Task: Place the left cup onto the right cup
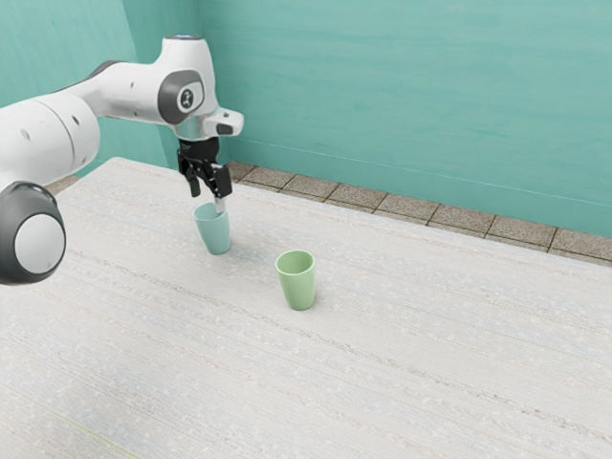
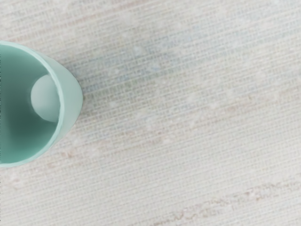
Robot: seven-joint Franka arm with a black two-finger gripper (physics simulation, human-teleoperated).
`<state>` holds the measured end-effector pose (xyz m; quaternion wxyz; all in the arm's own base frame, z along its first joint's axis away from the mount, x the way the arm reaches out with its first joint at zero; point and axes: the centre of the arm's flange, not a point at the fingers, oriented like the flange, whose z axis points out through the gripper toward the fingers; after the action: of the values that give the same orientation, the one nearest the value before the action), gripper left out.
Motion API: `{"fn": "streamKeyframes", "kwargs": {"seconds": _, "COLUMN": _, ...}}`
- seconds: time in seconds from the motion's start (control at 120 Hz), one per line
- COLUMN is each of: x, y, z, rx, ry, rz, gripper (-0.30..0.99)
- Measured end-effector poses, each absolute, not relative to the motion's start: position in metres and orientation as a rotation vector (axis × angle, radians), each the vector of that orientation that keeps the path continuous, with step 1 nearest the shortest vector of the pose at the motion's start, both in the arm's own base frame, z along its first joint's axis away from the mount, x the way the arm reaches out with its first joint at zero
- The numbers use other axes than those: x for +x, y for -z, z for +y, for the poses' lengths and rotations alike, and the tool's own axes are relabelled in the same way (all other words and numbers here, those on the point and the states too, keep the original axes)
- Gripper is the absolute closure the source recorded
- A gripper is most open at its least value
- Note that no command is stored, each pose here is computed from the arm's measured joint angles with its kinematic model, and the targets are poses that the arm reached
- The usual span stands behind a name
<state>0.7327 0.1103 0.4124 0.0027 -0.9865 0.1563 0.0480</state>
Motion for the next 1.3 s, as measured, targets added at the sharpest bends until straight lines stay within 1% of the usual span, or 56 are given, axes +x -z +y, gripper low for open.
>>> {"fn": "streamKeyframes", "kwargs": {"seconds": 0.975, "x": 0.740, "y": -0.386, "z": 0.123, "rx": -3.079, "ry": -0.119, "rz": 0.666, "gripper": 0.00}}
{"fn": "streamKeyframes", "kwargs": {"seconds": 1.3, "x": 0.739, "y": -0.387, "z": 0.135, "rx": -3.071, "ry": -0.104, "rz": 0.697, "gripper": 0.00}}
